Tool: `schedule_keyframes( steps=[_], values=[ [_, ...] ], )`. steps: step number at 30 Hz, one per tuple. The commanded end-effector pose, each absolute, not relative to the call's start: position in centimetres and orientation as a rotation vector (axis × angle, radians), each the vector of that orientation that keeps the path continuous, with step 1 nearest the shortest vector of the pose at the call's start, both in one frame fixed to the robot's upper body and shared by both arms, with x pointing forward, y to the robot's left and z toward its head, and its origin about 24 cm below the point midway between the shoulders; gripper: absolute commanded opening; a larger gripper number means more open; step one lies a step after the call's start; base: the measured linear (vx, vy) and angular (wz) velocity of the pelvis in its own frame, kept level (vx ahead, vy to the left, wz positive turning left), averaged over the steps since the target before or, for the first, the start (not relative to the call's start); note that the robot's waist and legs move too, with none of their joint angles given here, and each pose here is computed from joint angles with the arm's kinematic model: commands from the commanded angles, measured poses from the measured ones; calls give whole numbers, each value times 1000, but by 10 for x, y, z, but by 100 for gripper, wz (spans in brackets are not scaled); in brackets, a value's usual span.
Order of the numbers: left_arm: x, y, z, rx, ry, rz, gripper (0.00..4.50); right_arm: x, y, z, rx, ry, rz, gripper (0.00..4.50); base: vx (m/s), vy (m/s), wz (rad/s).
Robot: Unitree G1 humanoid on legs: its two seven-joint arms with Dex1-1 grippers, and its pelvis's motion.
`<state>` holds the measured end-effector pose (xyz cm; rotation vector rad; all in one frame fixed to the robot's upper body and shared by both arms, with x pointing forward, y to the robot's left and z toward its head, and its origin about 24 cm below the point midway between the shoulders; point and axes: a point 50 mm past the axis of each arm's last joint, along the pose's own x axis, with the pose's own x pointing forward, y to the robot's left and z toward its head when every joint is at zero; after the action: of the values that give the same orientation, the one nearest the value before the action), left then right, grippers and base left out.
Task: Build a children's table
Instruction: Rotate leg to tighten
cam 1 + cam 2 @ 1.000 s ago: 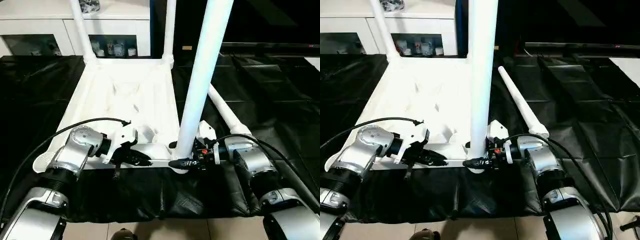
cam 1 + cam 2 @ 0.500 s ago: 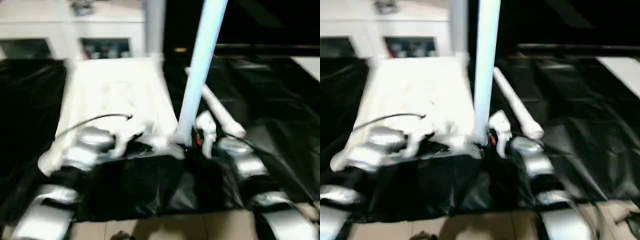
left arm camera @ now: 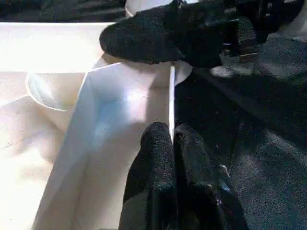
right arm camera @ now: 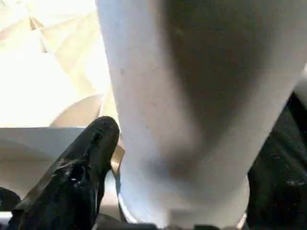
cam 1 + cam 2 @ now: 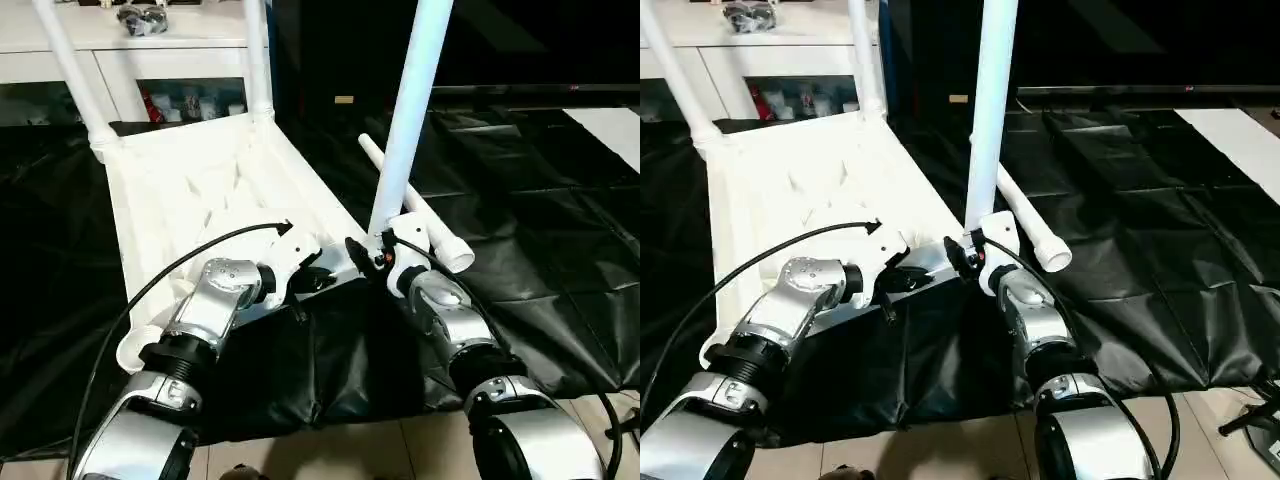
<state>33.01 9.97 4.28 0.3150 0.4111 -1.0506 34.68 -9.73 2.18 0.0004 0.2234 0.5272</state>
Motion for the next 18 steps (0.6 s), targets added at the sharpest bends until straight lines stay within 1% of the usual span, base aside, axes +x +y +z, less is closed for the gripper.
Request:
schedule_keyframes(
  steps=[1, 4, 8, 9, 11, 12, 13, 16, 18],
  values=[
    [317, 65, 51, 280, 321, -1262, 0, 334, -60, 23, -31, 206, 794, 397, 0, 0, 0],
    [312, 75, 52, 289, 326, -1343, 0, 332, -72, 25, -50, 199, 909, 397, 0, 0, 0],
    [311, 91, 55, 288, 339, -1407, 0, 322, -84, 30, -55, 205, 1160, 397, 54, -13, 3],
    [311, 91, 55, 288, 339, -1407, 0, 322, -84, 30, -55, 205, 1161, 397, 79, -11, 4],
    [311, 97, 56, 296, 352, -1428, 0, 317, -88, 31, -62, 218, 1256, 397, 26, -2, 1],
    [311, 97, 56, 296, 352, -1428, 0, 317, -88, 31, -62, 218, 1256, 397, 0, 0, 0],
    [312, 105, 58, 316, 371, -1456, 0, 309, -95, 32, -104, 255, 1402, 372, 0, 0, 0],
    [313, 114, 61, 344, 388, -1479, 0, 304, -101, 31, -138, 303, 1491, 362, 0, 0, 0],
    [313, 119, 62, 354, 398, -1494, 0, 303, -103, 31, -153, 321, 1526, 341, 0, 0, 0]
  ],
)
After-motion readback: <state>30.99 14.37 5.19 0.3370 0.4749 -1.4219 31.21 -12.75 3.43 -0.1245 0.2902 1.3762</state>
